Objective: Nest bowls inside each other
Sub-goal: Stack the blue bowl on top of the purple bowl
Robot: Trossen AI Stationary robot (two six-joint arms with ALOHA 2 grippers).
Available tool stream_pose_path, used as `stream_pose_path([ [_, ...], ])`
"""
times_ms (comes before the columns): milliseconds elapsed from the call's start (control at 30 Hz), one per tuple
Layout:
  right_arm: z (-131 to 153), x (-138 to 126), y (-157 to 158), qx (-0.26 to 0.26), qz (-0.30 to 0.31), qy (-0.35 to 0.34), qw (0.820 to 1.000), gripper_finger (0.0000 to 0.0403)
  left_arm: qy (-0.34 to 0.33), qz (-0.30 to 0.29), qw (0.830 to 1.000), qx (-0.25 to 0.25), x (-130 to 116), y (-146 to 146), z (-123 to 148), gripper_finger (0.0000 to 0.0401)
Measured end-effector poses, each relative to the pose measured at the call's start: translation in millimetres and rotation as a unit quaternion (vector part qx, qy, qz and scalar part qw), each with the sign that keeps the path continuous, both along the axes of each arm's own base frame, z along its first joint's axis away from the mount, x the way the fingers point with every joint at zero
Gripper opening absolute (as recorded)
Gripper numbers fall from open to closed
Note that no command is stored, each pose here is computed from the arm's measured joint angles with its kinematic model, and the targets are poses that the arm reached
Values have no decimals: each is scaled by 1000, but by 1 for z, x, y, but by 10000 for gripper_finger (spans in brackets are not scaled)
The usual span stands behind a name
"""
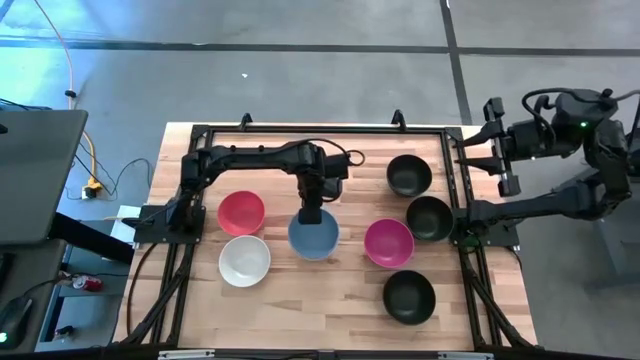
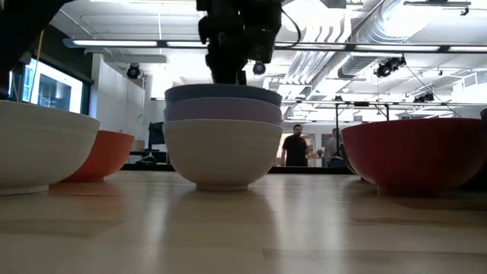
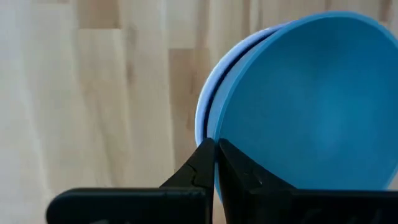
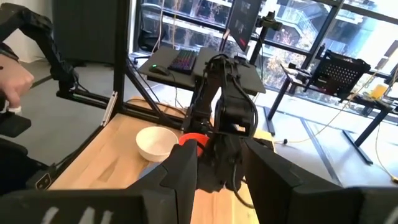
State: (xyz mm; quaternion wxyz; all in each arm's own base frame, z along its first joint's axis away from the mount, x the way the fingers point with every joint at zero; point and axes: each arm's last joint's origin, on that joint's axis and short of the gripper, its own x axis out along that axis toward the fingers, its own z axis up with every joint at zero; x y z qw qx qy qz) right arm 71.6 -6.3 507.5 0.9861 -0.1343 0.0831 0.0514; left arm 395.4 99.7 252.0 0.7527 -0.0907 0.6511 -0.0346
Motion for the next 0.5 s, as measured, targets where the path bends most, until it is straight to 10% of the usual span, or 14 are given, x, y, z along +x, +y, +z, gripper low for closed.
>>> stream_pose_path([
  [500, -1, 10, -2, -2, 3, 9, 1000, 121, -4, -8, 1000, -5, -1, 11, -4, 24],
])
